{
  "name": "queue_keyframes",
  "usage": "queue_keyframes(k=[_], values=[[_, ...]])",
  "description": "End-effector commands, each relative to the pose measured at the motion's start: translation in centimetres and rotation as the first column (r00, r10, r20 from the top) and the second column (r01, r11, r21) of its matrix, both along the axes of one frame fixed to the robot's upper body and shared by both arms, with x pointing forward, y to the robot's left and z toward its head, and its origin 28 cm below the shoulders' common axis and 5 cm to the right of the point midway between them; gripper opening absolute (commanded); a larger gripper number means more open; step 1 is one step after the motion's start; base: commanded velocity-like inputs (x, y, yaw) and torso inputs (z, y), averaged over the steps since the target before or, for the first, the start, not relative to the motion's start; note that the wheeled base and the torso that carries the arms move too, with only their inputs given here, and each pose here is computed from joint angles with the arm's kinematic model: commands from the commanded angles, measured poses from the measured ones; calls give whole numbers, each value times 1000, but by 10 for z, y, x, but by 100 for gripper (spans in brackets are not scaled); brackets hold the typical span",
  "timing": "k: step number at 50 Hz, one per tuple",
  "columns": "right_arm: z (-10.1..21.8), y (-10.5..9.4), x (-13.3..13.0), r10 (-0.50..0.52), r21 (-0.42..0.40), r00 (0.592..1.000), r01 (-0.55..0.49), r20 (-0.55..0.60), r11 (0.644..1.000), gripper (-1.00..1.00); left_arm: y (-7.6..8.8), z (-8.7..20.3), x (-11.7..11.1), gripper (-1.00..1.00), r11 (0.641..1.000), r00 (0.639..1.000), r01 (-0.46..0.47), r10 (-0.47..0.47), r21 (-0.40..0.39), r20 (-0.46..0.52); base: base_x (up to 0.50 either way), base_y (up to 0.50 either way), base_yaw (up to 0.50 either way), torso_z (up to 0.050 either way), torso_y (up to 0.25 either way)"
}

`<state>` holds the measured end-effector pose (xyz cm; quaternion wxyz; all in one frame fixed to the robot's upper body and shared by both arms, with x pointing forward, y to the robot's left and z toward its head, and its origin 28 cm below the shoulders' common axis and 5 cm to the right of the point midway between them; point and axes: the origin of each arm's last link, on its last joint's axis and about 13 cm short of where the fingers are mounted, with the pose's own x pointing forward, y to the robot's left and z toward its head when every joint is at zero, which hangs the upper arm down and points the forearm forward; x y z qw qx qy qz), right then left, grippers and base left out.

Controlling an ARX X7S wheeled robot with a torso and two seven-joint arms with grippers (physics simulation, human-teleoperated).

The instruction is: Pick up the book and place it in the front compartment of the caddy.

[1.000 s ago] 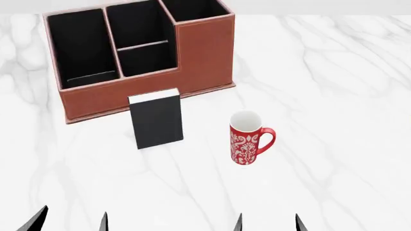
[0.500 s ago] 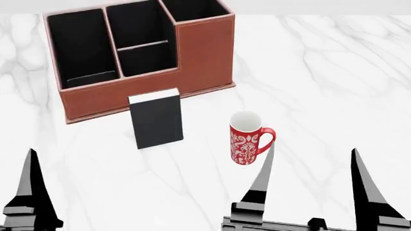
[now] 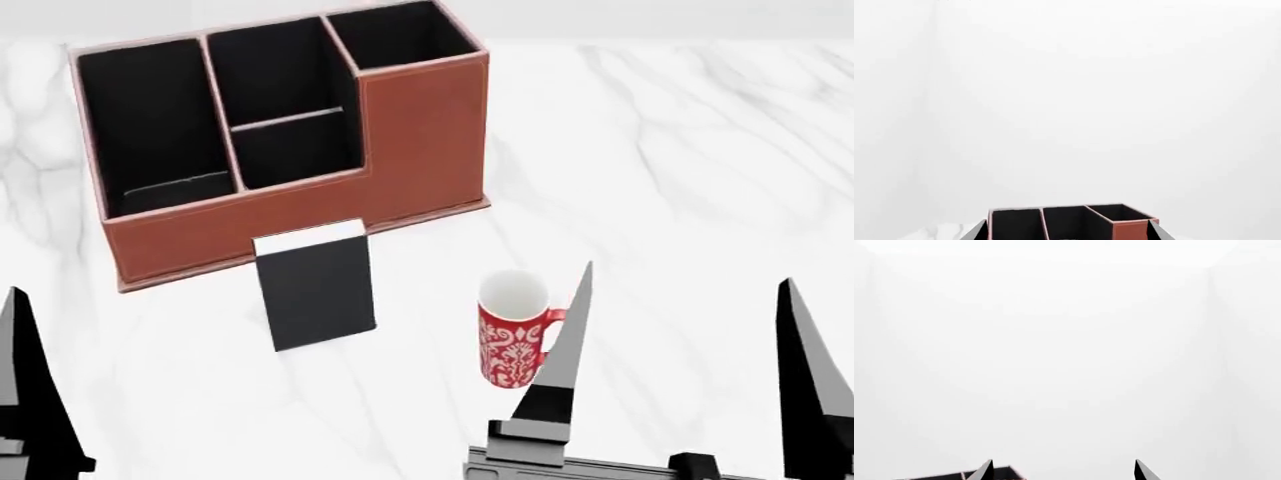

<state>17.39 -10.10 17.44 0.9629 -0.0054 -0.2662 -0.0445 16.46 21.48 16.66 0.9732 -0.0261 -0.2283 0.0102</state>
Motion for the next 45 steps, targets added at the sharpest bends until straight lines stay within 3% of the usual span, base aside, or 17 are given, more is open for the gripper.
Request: queue_keyframes(k=[1, 45], values=[[4, -2, -3, 7, -3, 1000, -7, 14, 1000, 100, 3, 2, 0, 100, 999, 999, -32, 32, 6, 7, 500, 0, 0, 0, 0], [6, -2, -4, 14, -8, 1000, -14, 14, 1000, 100, 0, 4, -3, 100, 1000, 1000, -10, 10, 26, 10, 500, 0, 0, 0, 1]])
